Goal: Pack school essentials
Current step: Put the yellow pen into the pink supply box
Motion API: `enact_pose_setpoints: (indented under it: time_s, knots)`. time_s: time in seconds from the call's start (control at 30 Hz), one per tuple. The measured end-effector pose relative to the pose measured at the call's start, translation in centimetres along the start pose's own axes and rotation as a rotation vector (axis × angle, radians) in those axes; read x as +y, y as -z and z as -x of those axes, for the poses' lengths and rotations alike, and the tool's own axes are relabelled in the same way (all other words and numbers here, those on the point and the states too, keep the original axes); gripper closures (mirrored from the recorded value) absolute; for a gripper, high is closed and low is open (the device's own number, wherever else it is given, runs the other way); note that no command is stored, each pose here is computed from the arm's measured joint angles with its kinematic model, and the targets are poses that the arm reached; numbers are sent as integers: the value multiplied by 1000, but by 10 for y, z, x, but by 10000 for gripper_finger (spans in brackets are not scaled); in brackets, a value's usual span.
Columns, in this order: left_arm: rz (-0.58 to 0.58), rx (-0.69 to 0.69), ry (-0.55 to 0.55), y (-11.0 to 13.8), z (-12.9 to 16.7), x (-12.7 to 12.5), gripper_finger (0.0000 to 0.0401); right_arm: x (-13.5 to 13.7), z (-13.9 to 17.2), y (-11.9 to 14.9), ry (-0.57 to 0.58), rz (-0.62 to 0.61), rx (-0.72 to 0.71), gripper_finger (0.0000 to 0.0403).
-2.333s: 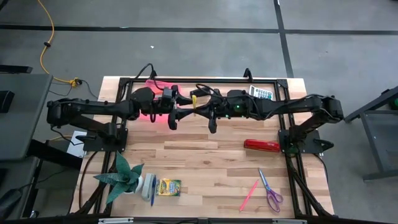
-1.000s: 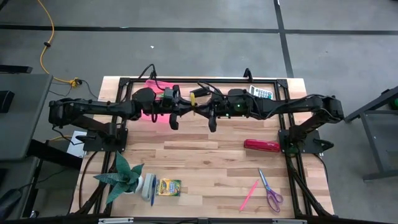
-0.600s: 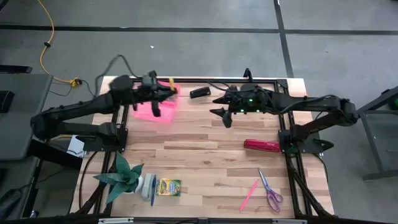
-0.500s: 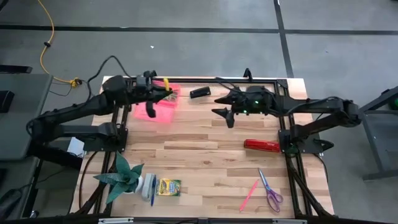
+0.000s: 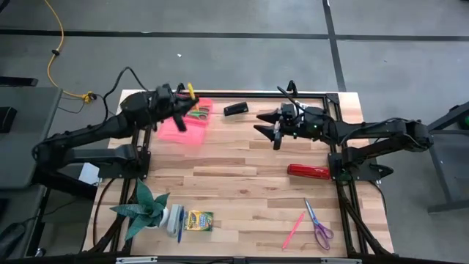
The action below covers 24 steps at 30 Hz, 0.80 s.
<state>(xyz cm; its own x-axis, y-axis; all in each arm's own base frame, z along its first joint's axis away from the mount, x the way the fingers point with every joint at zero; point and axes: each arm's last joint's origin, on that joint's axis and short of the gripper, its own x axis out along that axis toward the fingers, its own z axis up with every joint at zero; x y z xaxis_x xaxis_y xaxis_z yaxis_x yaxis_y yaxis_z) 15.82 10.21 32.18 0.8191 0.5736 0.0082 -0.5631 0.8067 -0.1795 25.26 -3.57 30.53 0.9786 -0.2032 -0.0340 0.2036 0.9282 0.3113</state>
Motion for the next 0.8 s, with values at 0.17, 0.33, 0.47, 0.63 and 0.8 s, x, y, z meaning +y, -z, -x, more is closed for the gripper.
enact_pose_setpoints:
  time_s: [0.17, 0.33, 0.47, 0.63, 0.8]
  knots:
    - [71, 185, -294, 1, -23, 41, 388, -6, 0, -2, 31, -47, -8, 176]
    - [330, 395, -577, 57, -43, 92, 388, -9, 0, -2, 47, -51, -6, 176]
    - [542, 398, -762, 103, -44, 101, 388, -9, 0, -1, 48, -66, -2, 176]
    - [688, 237, -916, 124, -46, 98, 388, -10, 0, 0, 68, -75, 7, 176]
    - [787, 166, -1025, 138, -53, 100, 388, -10, 0, 1, 71, -73, 13, 176]
